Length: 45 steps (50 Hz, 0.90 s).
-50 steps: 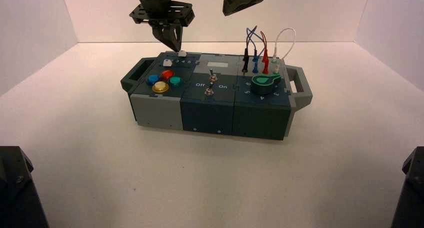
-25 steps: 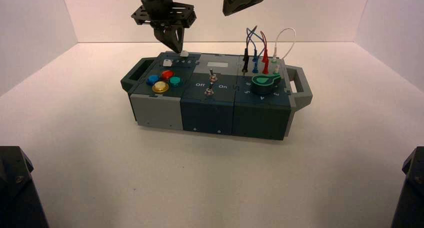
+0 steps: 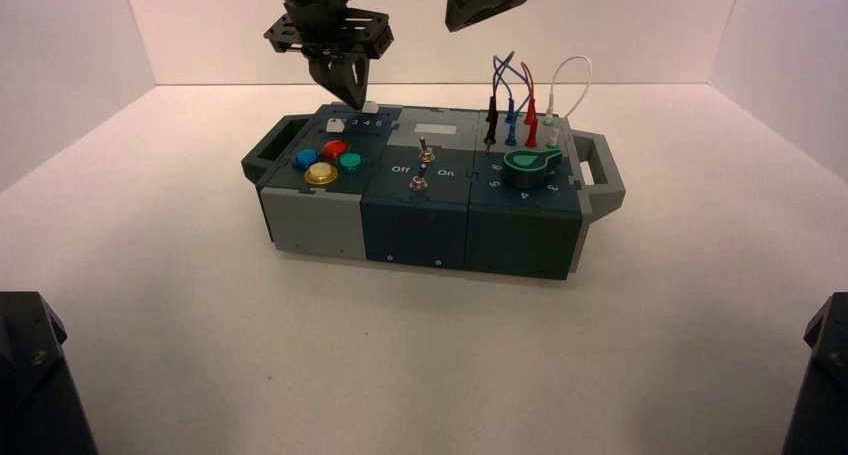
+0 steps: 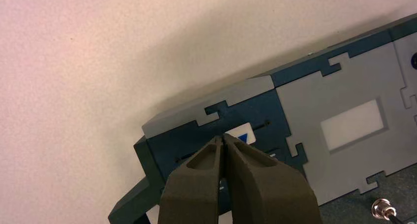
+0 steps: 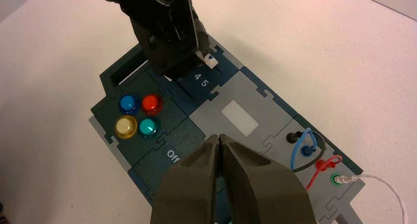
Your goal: Move the top slider to position 4.
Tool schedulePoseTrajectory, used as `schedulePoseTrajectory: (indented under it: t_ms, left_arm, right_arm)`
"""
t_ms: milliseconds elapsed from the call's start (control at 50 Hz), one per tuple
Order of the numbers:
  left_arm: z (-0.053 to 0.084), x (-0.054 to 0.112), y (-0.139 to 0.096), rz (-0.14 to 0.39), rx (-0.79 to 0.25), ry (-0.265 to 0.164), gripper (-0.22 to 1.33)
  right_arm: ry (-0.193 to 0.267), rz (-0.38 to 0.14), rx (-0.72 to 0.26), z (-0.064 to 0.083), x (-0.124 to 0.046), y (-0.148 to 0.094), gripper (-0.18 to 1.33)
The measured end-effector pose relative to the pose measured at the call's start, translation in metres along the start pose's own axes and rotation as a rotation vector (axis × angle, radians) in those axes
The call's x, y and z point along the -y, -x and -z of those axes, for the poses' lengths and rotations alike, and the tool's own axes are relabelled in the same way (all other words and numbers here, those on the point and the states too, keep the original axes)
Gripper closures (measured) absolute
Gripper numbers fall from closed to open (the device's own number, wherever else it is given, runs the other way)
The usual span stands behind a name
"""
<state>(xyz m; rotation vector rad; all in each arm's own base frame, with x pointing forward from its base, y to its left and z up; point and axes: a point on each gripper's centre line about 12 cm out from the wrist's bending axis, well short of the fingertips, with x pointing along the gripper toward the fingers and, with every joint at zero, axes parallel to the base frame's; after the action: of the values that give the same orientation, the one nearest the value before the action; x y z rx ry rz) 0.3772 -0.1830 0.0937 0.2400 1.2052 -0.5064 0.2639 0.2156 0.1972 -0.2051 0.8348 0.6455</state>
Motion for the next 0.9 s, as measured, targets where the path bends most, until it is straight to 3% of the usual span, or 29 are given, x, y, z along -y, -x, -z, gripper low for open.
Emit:
schedulePoseTrajectory:
  t_ms: [560,740,900]
  left_arm:
    - [-0.001,-0.001,0.001,-0.006,0.001,-0.014,1.28]
    - [-0.002,-0.001,0.023,-0.02,0.018,-0.044,1.28]
    - [0.005,0.0,0.042,-0.025,0.013,-0.056,1.27]
  right_arm:
    - [0.003,-0.001,-0.002,0.0,0.0,0.0,1.29]
    - [0.0,-0.001,-0.009,0.001,0.0,0.0,1.29]
    - [0.002,-0.002,-0.011,0.001,0.0,0.004,1.29]
